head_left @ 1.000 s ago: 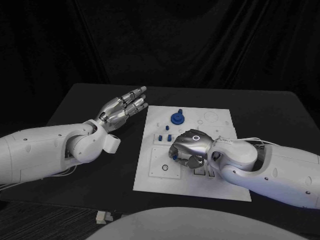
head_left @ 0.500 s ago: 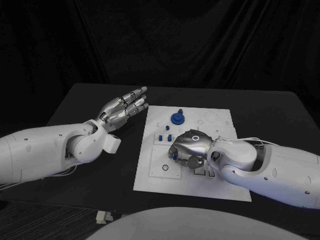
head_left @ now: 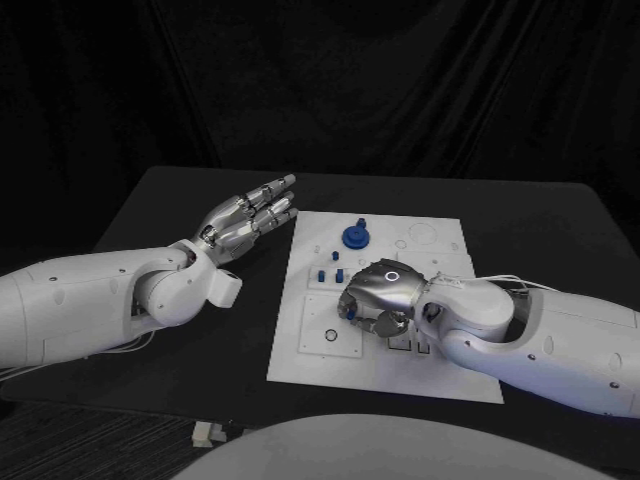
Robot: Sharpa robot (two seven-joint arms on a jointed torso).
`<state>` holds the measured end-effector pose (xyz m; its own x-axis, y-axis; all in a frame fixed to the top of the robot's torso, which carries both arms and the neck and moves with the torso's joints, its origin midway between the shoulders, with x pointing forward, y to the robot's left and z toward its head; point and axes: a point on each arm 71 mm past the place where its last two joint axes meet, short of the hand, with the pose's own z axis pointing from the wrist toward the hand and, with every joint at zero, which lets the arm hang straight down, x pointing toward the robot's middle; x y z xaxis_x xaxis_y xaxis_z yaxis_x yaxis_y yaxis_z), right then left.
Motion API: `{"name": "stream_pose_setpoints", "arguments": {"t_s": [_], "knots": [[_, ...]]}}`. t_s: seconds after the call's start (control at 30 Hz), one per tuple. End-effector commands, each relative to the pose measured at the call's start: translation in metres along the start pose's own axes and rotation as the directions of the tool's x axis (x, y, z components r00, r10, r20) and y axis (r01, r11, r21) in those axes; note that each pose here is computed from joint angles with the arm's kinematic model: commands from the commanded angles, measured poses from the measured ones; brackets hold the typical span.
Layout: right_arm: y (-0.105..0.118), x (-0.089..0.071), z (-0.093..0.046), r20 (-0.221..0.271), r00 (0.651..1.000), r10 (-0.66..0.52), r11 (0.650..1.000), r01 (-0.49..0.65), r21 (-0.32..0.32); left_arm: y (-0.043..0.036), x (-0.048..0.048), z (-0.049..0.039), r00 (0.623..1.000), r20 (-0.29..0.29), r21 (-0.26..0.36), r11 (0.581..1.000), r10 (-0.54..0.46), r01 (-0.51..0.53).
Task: Assemble the parts on the task board
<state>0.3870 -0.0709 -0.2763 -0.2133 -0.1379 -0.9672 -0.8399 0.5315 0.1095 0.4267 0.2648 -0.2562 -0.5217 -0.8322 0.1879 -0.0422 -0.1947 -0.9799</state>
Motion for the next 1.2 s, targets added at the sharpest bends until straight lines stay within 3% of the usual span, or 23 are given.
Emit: {"name": "stream_pose_setpoints", "arguments": {"t_s": [0.03, 0.53, 0.83, 1.07, 1.2], "knots": [[-0.001, 0.001, 0.000, -0.001, 1.000, -0.005, 1.000, 0.005, 0.018, 0.0006, 0.0019, 0.0001, 1.000, -0.013, 0.006, 1.000, -0.012, 0.012], [-0.004, 0.000, -0.002, 0.014, 1.000, -0.004, 0.999, 0.003, 0.040, 0.0020, 0.0020, -0.0010, 1.000, -0.013, 0.001, 1.000, -0.015, 0.015], [-0.006, -0.001, -0.006, 0.047, 0.999, -0.001, 0.999, -0.001, 0.050, 0.0025, 0.0015, -0.0012, 1.000, -0.012, 0.000, 1.000, -0.015, 0.015], [-0.008, -0.008, -0.019, 0.106, 0.994, 0.004, 0.998, -0.010, 0.057, 0.0024, 0.0015, -0.0016, 1.000, -0.014, 0.005, 1.000, -0.017, 0.017], [-0.016, -0.025, -0.035, 0.166, 0.986, -0.012, 0.998, 0.000, 0.070, 0.0013, 0.0010, -0.0030, 1.000, -0.021, 0.014, 1.000, 0.003, -0.002]]}}
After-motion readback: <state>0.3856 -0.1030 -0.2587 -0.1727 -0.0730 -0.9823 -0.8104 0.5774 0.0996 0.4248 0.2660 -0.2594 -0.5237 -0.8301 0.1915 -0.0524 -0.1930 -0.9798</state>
